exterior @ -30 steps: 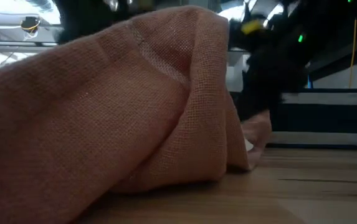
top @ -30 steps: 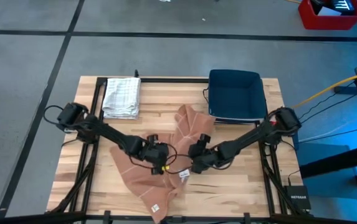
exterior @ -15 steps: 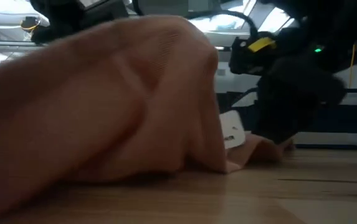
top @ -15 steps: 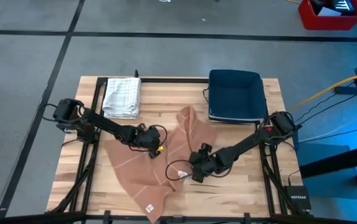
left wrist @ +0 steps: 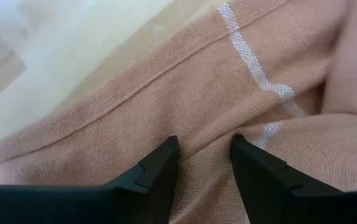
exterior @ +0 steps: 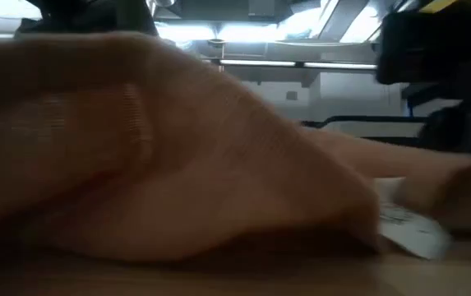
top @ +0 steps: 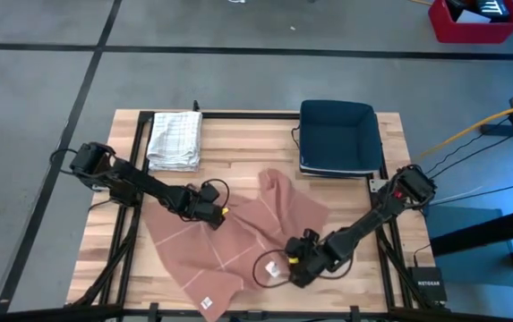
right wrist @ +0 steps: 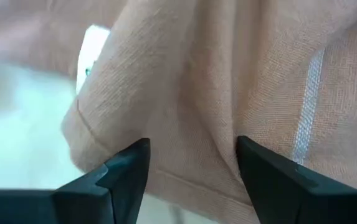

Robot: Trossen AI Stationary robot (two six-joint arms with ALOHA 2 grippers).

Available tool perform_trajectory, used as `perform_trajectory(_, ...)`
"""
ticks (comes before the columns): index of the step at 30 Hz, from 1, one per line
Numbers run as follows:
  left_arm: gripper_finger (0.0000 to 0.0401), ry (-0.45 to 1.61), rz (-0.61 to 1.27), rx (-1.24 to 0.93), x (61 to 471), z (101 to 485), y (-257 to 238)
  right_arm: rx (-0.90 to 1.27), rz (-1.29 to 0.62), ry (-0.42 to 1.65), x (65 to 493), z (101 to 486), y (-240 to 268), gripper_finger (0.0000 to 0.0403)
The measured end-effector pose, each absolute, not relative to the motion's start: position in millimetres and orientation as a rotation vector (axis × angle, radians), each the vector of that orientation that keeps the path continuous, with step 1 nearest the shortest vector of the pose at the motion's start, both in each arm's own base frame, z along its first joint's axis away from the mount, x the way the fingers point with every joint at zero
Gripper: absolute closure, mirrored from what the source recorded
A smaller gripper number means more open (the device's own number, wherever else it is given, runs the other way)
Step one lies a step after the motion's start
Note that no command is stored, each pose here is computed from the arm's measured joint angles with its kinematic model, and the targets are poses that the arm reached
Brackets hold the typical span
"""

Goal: Fold towel
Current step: Fold the brown towel on the table

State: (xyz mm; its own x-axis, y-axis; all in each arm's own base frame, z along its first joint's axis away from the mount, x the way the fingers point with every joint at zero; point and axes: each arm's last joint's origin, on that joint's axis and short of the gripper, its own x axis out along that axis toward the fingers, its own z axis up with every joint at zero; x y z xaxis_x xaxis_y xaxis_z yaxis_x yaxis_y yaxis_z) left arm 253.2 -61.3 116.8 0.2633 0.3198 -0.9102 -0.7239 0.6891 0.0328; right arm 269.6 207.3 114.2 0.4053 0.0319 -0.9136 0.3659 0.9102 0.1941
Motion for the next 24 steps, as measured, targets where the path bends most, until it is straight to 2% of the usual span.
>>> perform_trajectory(6, 0.0258, 0.989, 0.611, -0.406, 256.2, 155.1, -63.0, 0.352, -0.193, 1.193, 266.4, 150.2, 217.9, 0.0160)
perform_trajectory(10, 0.0258, 0.735, 0.421, -0.329, 275.1, 187.9, -66.7, 0.217, -0.238, 0.961, 278.0, 190.7, 212.5, 0.0160)
perform_trajectory(13, 0.0258, 0.656, 0.306, -0.228, 288.0, 191.9, -65.6, 0.101, -0.337, 0.865, 286.1, 190.6, 199.2, 0.0160)
perform_trajectory(16, 0.0258, 0.662, 0.253, -0.210, 297.9, 186.4, -57.3, 0.091, -0.402, 0.831, 296.5, 188.4, 185.1, 0.0160)
perform_trajectory(24, 0.0258, 0.886, 0.333, -0.138, 310.6, 128.0, -27.2, 0.149, -0.404, 0.958, 303.7, 144.3, 166.1, 0.0160)
